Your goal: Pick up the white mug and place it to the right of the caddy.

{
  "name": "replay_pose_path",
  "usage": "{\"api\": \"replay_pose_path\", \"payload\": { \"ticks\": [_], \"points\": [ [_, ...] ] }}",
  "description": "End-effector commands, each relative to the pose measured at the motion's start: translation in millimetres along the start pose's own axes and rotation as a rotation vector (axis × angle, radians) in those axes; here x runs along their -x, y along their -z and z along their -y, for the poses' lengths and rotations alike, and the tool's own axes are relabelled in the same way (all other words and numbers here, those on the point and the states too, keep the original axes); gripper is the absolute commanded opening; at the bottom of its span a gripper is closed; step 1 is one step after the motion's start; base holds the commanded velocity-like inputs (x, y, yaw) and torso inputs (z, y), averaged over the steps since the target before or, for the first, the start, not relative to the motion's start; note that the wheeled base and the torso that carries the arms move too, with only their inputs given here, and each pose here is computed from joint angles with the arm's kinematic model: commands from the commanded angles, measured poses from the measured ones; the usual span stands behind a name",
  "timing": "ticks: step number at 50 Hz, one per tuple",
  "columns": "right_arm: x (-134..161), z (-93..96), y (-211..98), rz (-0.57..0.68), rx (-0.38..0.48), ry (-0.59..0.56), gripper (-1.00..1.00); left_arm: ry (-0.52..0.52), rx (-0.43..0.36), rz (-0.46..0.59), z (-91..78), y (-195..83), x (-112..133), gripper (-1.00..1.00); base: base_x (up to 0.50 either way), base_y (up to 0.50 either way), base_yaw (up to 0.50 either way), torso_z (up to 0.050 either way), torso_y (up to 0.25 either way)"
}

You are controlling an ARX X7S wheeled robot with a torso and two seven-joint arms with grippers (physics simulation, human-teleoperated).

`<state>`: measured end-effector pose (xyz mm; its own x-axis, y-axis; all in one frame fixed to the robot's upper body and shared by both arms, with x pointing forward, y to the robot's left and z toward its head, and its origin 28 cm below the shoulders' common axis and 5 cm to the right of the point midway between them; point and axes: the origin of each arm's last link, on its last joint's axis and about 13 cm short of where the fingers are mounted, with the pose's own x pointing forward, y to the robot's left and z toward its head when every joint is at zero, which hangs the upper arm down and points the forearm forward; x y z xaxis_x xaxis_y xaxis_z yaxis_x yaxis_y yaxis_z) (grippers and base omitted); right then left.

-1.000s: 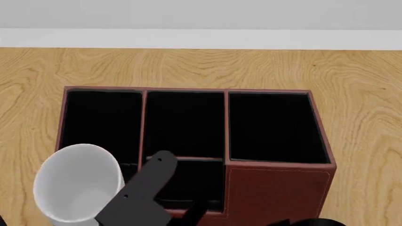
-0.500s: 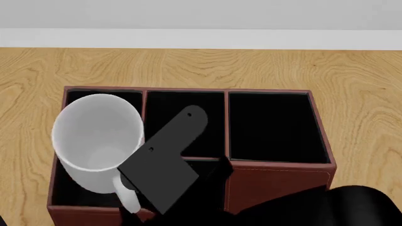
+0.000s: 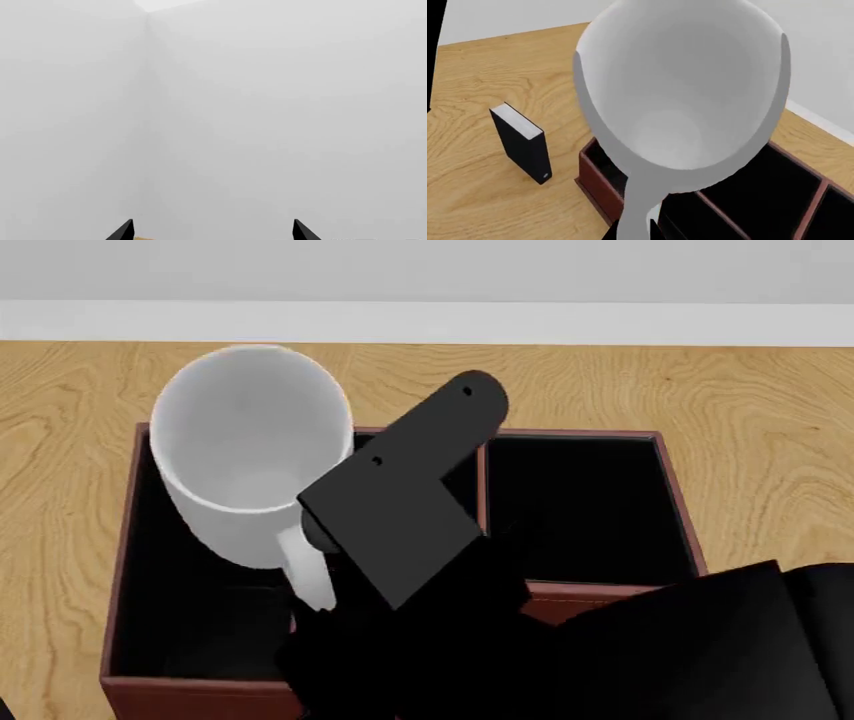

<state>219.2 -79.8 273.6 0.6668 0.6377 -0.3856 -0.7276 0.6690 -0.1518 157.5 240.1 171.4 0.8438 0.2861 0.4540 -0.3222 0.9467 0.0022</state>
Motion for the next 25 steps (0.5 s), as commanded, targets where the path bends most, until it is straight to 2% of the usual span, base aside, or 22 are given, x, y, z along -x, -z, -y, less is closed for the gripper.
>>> {"api": "replay_pose_path", "payload": {
  "ticks": [1, 25],
  "points": [
    [10, 8.0, -10, 0.021, -0.002, 0.061, -1.0, 0.006, 0.004, -0.003, 1.1, 0, 0, 1.0, 0.0, 0.0, 0.0, 0.0, 0.0],
    [21, 19.1, -21, 0.031, -0.019, 0.151, -1.0, 0.02, 0.007, -0.011, 1.9, 2, 0, 1.0, 0.0, 0.0, 0.0, 0.0, 0.0]
  ]
}}
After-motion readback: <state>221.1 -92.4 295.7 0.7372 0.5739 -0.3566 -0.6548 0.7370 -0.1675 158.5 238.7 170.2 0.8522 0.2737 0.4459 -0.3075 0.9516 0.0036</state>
